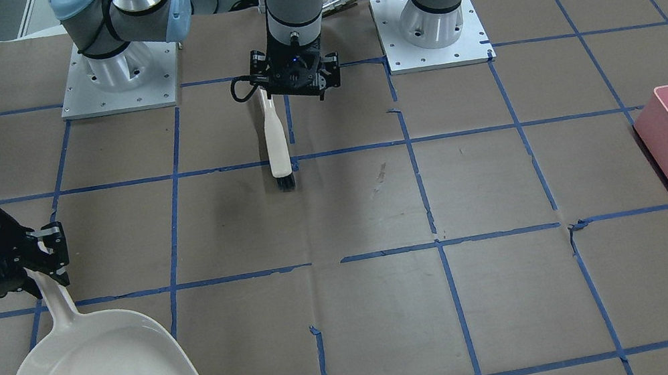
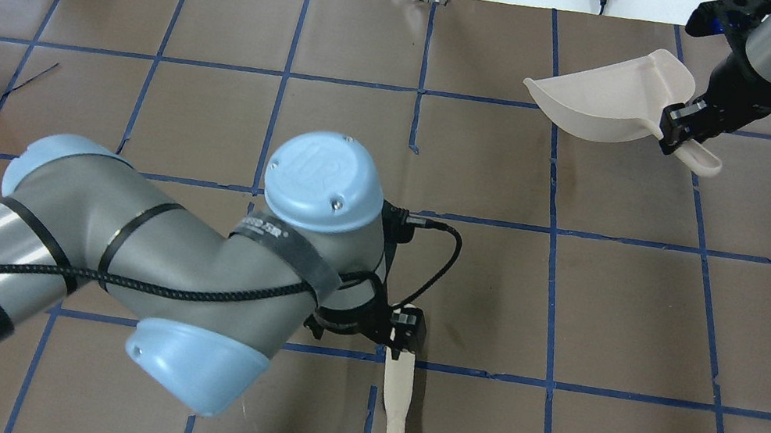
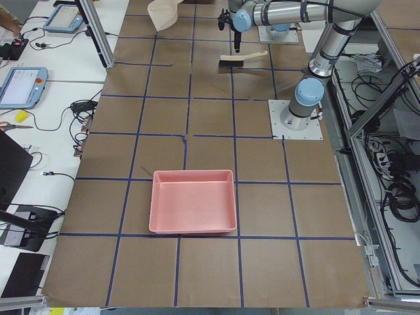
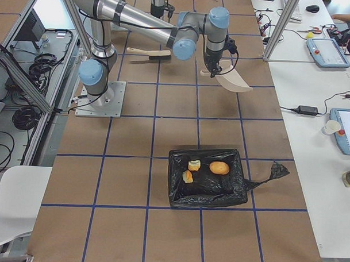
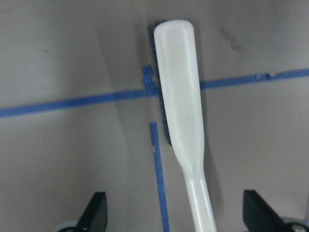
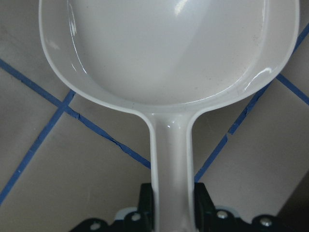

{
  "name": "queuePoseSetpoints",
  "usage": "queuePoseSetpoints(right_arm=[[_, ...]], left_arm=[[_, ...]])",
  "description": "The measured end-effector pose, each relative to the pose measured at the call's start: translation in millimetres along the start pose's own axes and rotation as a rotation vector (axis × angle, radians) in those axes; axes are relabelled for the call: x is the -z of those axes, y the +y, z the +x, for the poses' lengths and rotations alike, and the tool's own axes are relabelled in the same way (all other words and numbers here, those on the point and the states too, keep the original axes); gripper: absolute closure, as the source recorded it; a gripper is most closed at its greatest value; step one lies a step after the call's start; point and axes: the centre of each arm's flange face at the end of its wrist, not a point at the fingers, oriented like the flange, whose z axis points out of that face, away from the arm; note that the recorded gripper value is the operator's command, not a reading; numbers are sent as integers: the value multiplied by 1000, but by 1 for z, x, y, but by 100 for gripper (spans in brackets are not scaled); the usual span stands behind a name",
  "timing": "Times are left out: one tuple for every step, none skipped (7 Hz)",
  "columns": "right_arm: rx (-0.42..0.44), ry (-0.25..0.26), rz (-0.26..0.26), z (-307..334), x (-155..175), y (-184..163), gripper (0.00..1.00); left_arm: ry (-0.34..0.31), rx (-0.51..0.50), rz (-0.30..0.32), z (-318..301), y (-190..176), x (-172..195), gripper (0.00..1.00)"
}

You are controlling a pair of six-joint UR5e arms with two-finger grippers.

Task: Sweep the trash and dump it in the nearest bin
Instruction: 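Lower the brush onto the table and open the left gripper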

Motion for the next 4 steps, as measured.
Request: queuePoseSetpoints(right_arm=[[-54, -23, 19, -31, -2, -9, 100], [-73, -30, 35, -69, -7, -19, 100], [-89, -31, 52, -109, -16, -29, 100], [-115, -25, 68, -150, -29, -38, 100]], left_arm=[[-18, -15, 18, -25, -21, 23, 0], [-37, -5, 45, -50, -39, 52, 0], [-56, 7, 77, -75, -56, 85, 0], [-75, 0, 101, -107, -70, 118, 0]])
